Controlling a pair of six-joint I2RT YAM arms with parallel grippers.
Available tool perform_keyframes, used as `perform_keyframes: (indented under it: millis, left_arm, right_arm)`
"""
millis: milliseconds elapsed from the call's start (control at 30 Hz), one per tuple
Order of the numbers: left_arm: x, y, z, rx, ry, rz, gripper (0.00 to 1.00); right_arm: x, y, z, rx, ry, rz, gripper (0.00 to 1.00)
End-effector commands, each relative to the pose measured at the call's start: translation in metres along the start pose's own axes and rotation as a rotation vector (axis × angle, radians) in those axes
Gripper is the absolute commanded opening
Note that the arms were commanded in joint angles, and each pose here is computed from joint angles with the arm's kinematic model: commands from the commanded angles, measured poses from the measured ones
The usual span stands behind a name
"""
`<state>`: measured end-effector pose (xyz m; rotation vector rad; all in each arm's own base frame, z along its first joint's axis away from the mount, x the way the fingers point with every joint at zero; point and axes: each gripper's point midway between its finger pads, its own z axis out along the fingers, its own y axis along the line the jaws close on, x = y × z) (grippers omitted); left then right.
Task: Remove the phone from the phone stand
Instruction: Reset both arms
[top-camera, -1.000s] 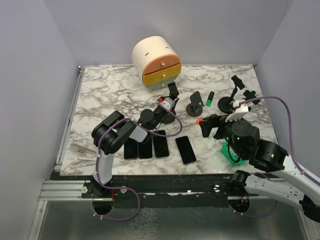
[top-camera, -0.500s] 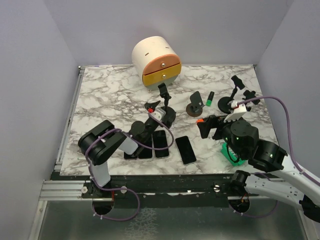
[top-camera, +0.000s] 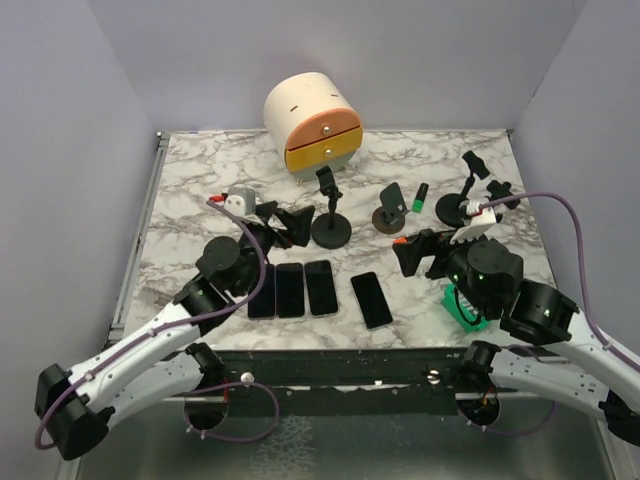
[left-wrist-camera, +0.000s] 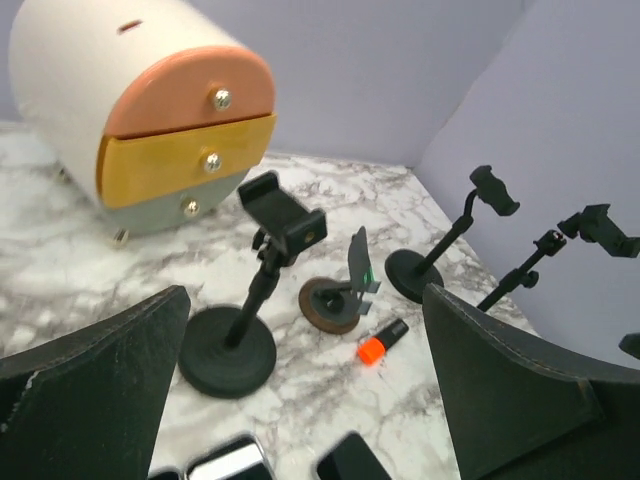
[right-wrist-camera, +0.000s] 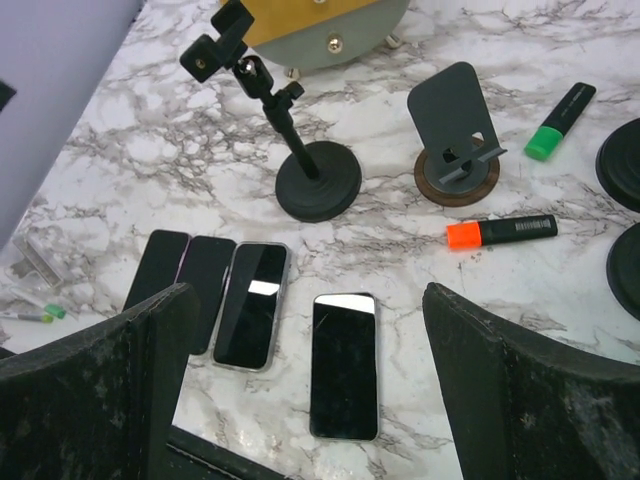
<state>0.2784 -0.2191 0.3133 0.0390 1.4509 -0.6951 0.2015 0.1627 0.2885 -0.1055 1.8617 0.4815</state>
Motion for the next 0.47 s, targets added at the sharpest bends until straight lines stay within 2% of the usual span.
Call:
perform_keyframes:
  millis: [0,200,300,433]
  left_arm:
    - [0.042,0.070,-0.061,-0.367,0.217,-0.114,0.99]
    - [0.025,0.081,-0.081,-0.479,0.180,-0.243,0.99]
    - [0.026,0.081,-0.080,-0.488,0.189,-0.241,0.99]
    - [0.037,0.078,-0.072,-0.501,0.276,-0.177,0.99]
  right_arm:
    - [-0.030,0.000,0.000,0.047,-0.075,0.046,1.00]
    - [-0.040,-0.011,0.005,0.148,-0.121,0.092,1.00]
    - [-0.042,-0.014,0.006,0.157,-0.150,0.117,1.00]
    - [-0.044,-0.025,0.005,0.200,-0.207,0.146,1.00]
